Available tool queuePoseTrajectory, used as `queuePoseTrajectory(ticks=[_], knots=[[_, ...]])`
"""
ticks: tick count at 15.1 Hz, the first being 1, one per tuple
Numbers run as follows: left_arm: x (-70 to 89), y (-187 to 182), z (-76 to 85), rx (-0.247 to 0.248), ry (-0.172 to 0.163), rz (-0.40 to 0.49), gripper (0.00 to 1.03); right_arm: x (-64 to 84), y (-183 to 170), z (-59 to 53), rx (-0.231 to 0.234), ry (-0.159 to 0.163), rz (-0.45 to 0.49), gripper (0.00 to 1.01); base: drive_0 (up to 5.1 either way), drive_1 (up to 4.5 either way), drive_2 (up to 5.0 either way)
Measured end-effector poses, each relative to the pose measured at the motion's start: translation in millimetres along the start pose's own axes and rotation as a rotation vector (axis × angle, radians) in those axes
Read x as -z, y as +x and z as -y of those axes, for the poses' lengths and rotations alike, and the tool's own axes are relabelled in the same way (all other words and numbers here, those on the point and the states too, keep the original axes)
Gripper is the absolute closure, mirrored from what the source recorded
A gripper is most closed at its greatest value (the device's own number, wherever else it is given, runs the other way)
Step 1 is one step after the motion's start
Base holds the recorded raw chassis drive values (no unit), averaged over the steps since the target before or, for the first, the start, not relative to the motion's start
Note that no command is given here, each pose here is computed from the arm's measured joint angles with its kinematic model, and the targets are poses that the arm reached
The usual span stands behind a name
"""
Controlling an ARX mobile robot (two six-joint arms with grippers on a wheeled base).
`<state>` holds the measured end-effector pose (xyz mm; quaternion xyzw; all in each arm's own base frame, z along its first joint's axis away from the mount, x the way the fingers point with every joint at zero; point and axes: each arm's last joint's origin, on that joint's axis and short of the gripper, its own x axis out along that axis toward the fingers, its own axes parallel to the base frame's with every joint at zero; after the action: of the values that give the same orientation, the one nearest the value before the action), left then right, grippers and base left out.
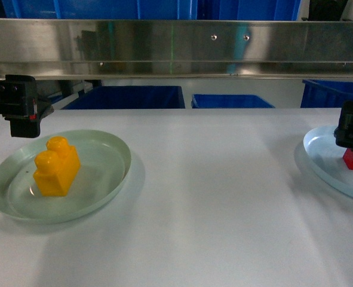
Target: Sort and place red and yellow blocks in left bins
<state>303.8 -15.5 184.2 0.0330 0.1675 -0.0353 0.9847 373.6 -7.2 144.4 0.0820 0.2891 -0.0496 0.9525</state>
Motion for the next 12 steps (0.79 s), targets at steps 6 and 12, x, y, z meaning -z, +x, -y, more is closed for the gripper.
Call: queuePoseTrajectory(ticks=[6,12], knots=[[0.0,0.0,0.0,-0.001,0.000,0.000,0.05,10.2,19.9,-2.1,0.012,0.005,-0.070,0.23,0.0,0.00,0.0],[0.0,0.0,0.0,0.000,0.000,0.000,0.05,9.9,20.2,0.1,0.010,0.009,-0.070,0.41,0.0,0.00,0.0]])
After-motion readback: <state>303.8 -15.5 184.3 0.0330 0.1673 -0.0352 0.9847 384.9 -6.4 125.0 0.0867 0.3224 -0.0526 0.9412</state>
